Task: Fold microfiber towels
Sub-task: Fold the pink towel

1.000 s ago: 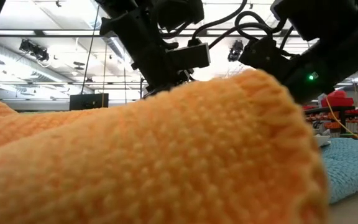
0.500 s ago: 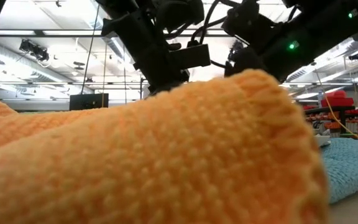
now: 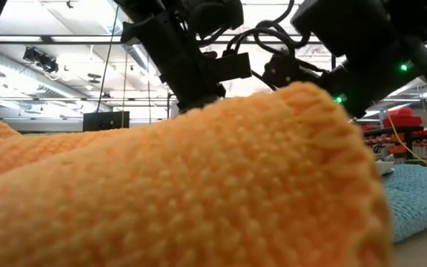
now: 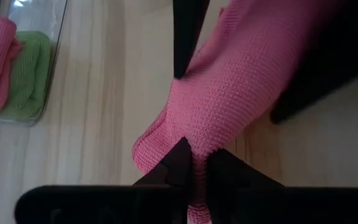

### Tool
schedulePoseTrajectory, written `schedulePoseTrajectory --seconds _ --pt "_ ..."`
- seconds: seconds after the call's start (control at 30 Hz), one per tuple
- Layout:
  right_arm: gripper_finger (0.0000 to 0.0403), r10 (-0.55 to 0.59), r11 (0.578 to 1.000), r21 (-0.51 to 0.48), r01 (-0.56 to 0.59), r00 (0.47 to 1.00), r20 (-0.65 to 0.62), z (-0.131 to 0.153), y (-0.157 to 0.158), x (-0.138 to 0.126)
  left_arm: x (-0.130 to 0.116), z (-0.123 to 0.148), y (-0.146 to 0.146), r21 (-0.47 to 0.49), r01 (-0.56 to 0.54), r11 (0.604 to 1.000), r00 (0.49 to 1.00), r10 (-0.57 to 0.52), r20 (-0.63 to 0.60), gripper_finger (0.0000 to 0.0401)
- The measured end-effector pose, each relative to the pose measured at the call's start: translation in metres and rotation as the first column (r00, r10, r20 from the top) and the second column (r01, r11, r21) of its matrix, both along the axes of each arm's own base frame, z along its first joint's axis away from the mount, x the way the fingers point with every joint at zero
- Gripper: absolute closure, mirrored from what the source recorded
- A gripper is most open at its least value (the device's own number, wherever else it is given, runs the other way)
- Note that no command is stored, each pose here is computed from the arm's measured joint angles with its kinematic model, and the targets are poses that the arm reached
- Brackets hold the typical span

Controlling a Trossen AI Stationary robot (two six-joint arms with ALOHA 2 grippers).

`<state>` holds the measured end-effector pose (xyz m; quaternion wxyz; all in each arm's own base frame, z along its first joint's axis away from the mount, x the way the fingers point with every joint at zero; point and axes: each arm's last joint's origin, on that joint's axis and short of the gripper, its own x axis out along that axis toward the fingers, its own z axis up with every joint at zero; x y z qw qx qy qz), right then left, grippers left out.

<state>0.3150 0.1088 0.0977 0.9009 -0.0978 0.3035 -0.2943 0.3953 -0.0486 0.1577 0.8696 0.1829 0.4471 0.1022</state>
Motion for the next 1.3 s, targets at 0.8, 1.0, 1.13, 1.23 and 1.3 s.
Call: schedulePoseTrajectory --seconds 0.8,1.0,1.13,1.23,1.3 --pt "0.0251 0.029 0.999 -0.035 -0.034 0.99 -0.14 0.008 -0.001 -0.015 -0.001 -0.001 0.0 0.087 0.117 0.989 0.991 -0.111 -0.076 0.0357" --pt "0.0317 0.05 0.999 0.003 -0.051 0.987 -0.15 0.009 0.0 -0.015 0.0 0.0 -0.003 0.108 0.152 0.983 0.987 -0.145 -0.066 0.0306" --pt "0.0357 0.056 0.998 0.021 -0.053 0.986 -0.158 0.008 -0.002 -0.014 -0.001 0.0 -0.004 0.105 0.153 0.983 0.986 -0.146 -0.075 0.0269" --pt "0.0362 0.064 0.998 0.034 -0.059 0.985 -0.161 0.008 -0.002 -0.014 -0.003 0.0 -0.007 0.105 0.164 0.981 0.983 -0.154 -0.096 0.0246" --pt "0.0362 0.067 0.997 0.042 -0.061 0.984 -0.162 0.008 -0.001 -0.014 -0.005 0.003 -0.011 0.105 0.175 0.979 0.981 -0.165 -0.102 0.0234"
